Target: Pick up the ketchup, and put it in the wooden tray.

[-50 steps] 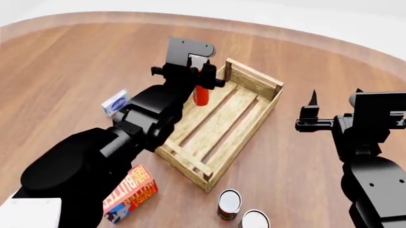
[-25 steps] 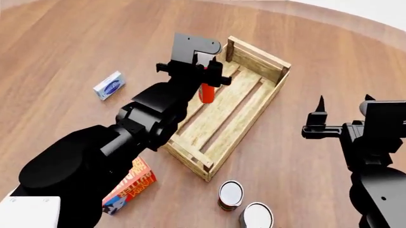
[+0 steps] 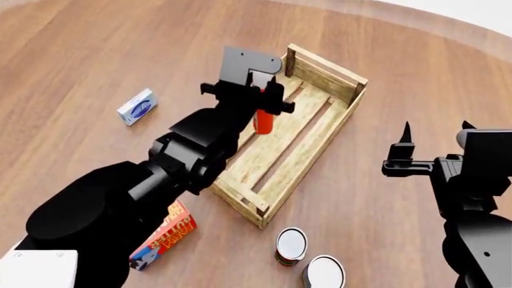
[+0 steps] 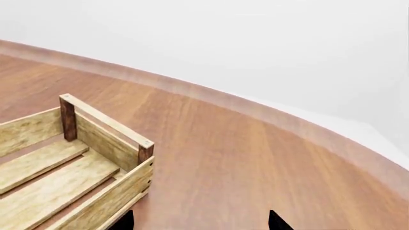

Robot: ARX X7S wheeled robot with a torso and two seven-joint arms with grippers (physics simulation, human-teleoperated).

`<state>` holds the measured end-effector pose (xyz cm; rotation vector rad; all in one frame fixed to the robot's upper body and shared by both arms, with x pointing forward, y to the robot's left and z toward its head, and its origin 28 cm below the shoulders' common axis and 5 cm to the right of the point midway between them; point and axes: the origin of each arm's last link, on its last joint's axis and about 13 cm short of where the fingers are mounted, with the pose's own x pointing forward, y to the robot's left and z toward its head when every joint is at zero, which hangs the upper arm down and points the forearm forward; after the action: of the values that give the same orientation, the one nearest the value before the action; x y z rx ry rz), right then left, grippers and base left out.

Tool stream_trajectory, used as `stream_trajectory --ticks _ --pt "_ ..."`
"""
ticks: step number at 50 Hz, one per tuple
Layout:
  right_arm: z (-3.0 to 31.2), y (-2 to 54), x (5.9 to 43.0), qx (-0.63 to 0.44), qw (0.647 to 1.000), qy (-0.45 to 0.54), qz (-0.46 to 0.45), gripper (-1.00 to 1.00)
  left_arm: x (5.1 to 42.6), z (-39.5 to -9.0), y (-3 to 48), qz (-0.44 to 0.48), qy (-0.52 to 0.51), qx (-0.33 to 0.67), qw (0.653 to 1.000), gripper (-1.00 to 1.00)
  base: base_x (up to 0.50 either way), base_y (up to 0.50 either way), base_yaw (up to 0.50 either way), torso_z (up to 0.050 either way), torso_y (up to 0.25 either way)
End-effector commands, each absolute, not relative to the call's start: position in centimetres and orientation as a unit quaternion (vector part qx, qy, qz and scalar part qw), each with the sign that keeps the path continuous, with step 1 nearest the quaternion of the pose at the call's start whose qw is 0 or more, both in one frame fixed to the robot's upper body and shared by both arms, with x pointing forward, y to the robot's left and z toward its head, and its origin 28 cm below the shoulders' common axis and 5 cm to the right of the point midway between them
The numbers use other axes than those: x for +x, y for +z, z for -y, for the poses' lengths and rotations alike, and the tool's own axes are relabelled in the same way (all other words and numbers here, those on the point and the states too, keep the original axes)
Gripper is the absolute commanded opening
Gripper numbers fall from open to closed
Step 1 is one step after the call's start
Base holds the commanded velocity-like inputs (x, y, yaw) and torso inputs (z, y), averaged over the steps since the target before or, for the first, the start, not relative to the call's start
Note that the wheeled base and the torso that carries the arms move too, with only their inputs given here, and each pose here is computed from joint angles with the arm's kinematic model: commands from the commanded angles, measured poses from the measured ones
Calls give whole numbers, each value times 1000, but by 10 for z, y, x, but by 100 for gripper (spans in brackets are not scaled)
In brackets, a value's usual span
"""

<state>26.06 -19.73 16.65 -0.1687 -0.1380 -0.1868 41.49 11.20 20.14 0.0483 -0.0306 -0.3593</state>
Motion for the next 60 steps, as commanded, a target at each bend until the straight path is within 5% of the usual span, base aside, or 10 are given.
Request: stream_trajectory --ticks 1,60 --pt "197 166 260 -78 990 -95 70 100 413 -109 199 17 -184 24 983 -100 0 0 0 0 0" --pt "197 166 260 -70 991 -99 60 100 408 -114 166 -2 -178 48 983 -100 0 0 0 0 0"
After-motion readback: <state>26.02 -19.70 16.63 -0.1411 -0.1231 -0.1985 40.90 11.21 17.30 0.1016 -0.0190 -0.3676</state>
